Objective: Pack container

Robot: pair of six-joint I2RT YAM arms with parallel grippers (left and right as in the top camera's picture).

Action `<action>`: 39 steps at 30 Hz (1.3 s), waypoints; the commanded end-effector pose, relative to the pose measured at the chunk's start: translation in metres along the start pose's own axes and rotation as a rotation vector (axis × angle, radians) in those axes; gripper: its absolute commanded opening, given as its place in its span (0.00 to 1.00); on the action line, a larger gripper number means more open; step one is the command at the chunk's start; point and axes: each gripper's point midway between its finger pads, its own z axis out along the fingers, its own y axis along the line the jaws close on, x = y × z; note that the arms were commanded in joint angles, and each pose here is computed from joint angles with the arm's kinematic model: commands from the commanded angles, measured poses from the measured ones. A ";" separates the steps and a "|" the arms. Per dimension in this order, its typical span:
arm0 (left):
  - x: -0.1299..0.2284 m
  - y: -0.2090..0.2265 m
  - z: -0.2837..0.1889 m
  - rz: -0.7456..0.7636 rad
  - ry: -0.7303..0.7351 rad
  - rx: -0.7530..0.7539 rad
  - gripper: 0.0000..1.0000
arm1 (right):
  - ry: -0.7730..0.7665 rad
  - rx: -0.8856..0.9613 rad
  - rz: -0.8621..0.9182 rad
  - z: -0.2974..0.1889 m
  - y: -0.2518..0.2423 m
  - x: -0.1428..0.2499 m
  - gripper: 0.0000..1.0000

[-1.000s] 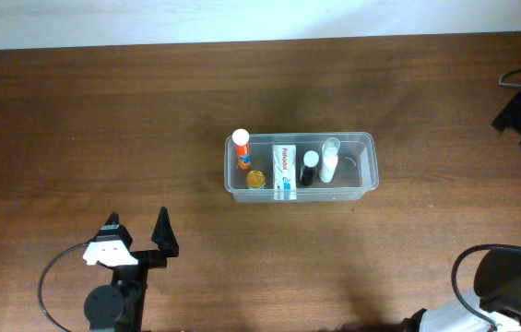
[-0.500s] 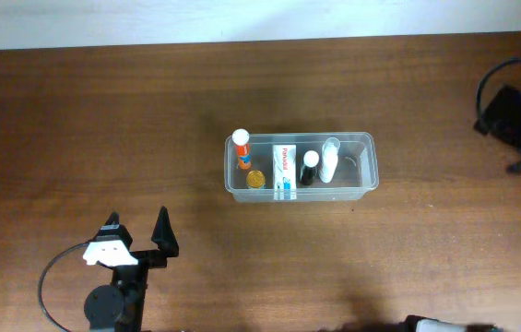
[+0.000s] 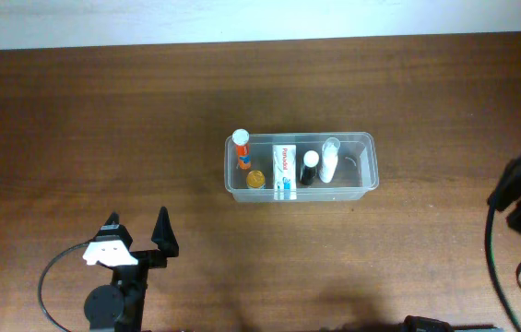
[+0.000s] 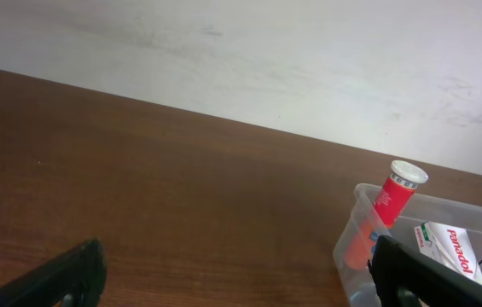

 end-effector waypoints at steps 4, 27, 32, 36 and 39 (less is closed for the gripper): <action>0.001 0.000 0.000 0.019 0.000 0.001 0.99 | -0.092 -0.159 0.007 0.009 0.018 0.021 0.98; 0.001 0.000 0.000 0.019 0.000 0.001 0.99 | -0.690 -0.725 -0.048 0.068 0.076 0.108 0.98; 0.001 0.000 0.000 0.019 0.000 0.001 0.99 | -0.740 -0.743 -0.037 0.067 0.074 0.117 0.98; 0.001 0.000 0.000 0.019 0.000 0.002 0.99 | -0.735 -0.739 -0.031 0.073 0.075 0.120 0.98; 0.001 0.000 0.000 0.019 0.000 0.001 0.99 | -0.739 -0.738 -0.028 0.072 0.075 0.119 0.99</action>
